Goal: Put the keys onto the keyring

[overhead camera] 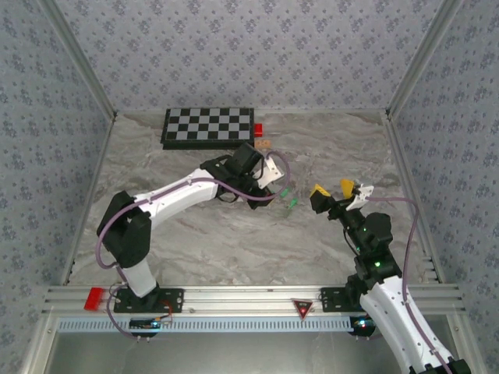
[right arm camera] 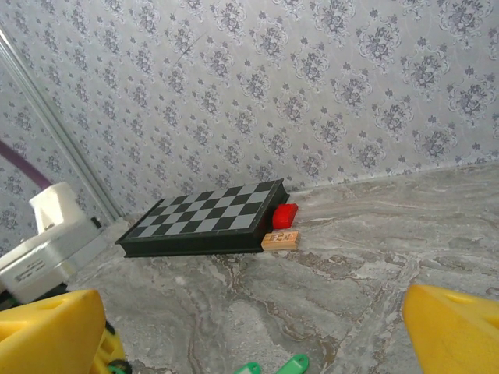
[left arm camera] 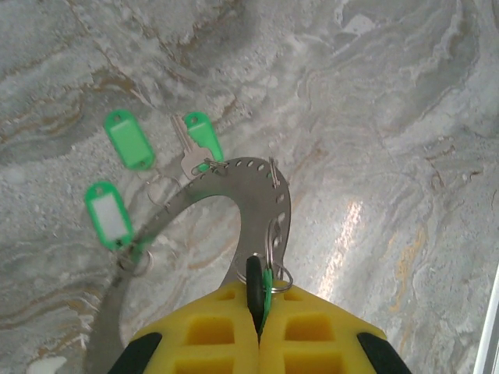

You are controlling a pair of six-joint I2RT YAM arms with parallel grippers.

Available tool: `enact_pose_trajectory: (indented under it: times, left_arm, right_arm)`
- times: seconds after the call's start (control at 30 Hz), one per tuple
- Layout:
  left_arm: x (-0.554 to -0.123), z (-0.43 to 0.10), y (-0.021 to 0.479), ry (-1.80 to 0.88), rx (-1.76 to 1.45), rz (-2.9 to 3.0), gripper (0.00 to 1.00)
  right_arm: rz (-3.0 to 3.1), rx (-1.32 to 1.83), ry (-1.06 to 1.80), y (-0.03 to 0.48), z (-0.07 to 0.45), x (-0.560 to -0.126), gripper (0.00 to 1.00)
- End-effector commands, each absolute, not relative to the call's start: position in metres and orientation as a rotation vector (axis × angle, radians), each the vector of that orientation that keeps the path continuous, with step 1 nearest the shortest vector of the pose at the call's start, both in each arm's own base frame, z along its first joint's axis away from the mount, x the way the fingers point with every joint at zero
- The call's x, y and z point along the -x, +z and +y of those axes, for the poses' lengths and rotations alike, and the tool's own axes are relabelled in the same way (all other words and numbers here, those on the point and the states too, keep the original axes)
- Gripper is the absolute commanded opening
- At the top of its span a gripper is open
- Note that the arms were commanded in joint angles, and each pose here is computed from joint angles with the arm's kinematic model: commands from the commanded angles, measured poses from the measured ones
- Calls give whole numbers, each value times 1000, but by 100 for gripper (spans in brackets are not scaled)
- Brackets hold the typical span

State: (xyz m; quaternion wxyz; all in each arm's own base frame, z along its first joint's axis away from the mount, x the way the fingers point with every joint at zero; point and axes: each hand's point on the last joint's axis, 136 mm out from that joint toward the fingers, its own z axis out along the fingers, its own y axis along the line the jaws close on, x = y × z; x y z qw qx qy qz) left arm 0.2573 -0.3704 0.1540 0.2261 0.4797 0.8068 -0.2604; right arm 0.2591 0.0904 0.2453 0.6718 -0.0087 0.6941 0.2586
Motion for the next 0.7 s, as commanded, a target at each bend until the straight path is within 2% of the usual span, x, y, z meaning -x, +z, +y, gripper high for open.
enact_pose_trajectory:
  times: [0.0,0.67]
  left_arm:
    - [-248,-366,169,-721,-1307,2195,0]
    - [-239,-302,88,-448,-1186,2448,0]
  right_arm:
    - [1538,-9,583,250,87,-260,100]
    - [1534,-15,593,250,86,-260,100]
